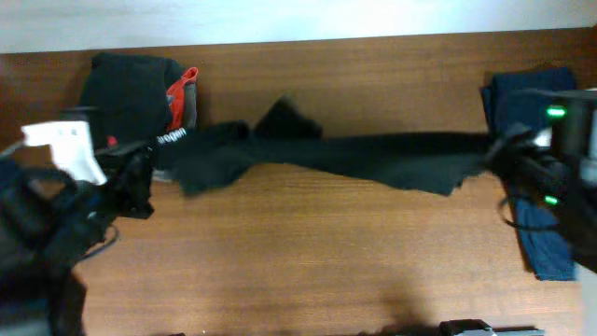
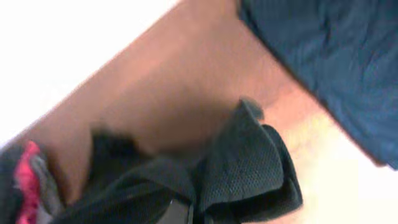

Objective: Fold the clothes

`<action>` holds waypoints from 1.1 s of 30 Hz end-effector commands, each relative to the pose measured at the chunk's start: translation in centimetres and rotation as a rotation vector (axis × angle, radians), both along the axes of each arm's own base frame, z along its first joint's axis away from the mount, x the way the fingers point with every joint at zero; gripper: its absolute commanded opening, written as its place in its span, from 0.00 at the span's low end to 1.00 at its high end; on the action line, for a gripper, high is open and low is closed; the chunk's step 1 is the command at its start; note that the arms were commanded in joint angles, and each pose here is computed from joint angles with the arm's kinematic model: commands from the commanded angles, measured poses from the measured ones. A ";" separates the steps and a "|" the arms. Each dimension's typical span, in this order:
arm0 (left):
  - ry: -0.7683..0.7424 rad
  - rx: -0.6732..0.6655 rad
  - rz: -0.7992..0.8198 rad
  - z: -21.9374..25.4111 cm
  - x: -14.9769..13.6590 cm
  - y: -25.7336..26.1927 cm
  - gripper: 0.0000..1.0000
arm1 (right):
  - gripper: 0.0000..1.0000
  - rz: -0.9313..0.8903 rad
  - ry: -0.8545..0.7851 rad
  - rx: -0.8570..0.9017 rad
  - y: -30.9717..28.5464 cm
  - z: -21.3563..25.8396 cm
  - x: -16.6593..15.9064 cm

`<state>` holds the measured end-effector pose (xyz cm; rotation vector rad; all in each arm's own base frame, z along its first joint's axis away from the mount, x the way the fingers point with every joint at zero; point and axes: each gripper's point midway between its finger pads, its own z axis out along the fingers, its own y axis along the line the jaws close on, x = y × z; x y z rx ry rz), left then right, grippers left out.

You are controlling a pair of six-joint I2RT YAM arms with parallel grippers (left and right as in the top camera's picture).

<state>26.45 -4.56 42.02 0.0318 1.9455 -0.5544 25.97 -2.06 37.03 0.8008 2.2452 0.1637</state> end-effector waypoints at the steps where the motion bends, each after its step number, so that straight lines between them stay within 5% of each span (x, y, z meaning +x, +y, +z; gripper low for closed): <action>1: -0.266 0.084 -0.091 7.9 -3.1 -1.6 0.01 | 0.04 -0.032 -0.182 -0.084 -1.7 6.8 -2.2; 8: -0.524 0.182 -0.071 15.8 -7.4 -2.2 0.00 | 0.04 -0.016 -0.362 -0.119 -1.5 13.1 -6.4; 15: -0.450 0.183 0.005 14.8 -4.5 -0.5 0.01 | 0.04 0.015 -0.278 -0.151 -1.5 11.7 -5.5; 23: -0.164 0.136 -0.188 6.9 5.9 -1.9 0.01 | 0.06 0.079 0.124 -0.157 -1.8 2.5 4.3; 30: 0.181 0.413 -0.085 -8.6 19.3 -6.2 0.00 | 0.07 0.111 0.313 -0.156 -2.2 -6.6 14.7; 32: 0.210 0.438 -0.088 -13.4 23.7 -7.9 0.05 | 0.12 0.116 0.291 -0.165 -2.3 -9.1 18.9; 33: 0.189 0.425 -0.082 -15.6 26.6 -8.6 0.13 | 0.25 0.148 0.223 -0.201 -2.5 -9.9 22.5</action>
